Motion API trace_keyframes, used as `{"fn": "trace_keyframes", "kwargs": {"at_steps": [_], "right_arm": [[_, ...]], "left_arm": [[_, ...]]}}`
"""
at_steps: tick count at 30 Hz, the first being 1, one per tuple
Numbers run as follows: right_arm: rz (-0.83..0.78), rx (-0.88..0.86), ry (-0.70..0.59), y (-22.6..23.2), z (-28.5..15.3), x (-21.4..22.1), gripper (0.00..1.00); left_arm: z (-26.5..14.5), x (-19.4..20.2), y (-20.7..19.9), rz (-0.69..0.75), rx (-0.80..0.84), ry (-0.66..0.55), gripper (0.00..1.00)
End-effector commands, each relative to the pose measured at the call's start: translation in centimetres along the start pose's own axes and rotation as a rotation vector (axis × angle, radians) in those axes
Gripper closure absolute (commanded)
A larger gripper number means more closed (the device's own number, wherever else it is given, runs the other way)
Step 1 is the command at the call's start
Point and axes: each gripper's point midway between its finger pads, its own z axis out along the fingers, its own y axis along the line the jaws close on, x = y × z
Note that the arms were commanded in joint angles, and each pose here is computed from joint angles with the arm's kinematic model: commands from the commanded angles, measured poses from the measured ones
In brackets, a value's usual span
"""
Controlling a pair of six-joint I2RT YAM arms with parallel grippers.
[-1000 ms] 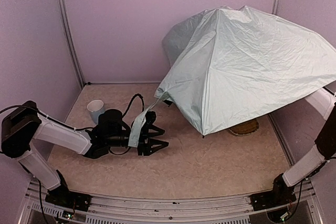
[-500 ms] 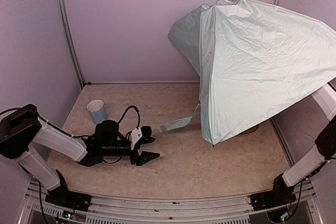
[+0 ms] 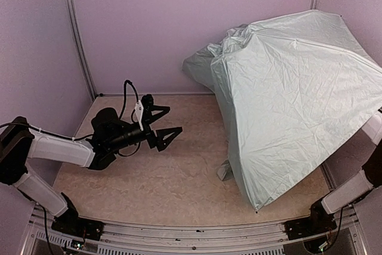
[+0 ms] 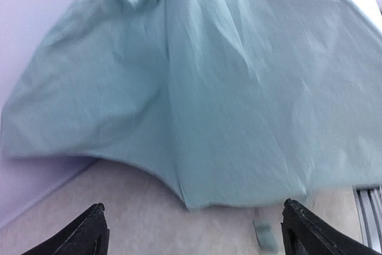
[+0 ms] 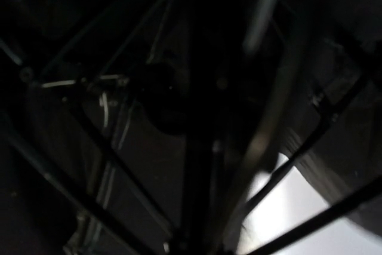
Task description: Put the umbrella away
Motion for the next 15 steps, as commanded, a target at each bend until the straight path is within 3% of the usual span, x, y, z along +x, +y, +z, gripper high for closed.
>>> {"fn": "trace_keyframes", "kwargs": {"at_steps": [1, 6, 10, 15], "right_arm": [[-0.089, -0.231, -0.108, 7.3, 2.2, -2.5, 1.0], [-0.068, -0.376, -0.128, 12.6, 4.8, -2.4, 1.0], [-0.032, -0.436, -0.092, 14.5, 7.1, -0.7, 1.0], [0.001, -0.525, -0.056, 16.4, 9.9, 0.0, 1.0]], "left_arm": [[1.6, -8.2, 2.6, -0.069, 0.0, -0.259, 0.01], [3.9, -9.8, 1.2, -0.072, 0.141, -0.304, 0.01], [4.3, -10.7, -2.5, -0.023, 0.249, -0.367, 0.01], [5.5, -11.4, -4.2, -0.03, 0.298, -0.377, 0.04]]}}
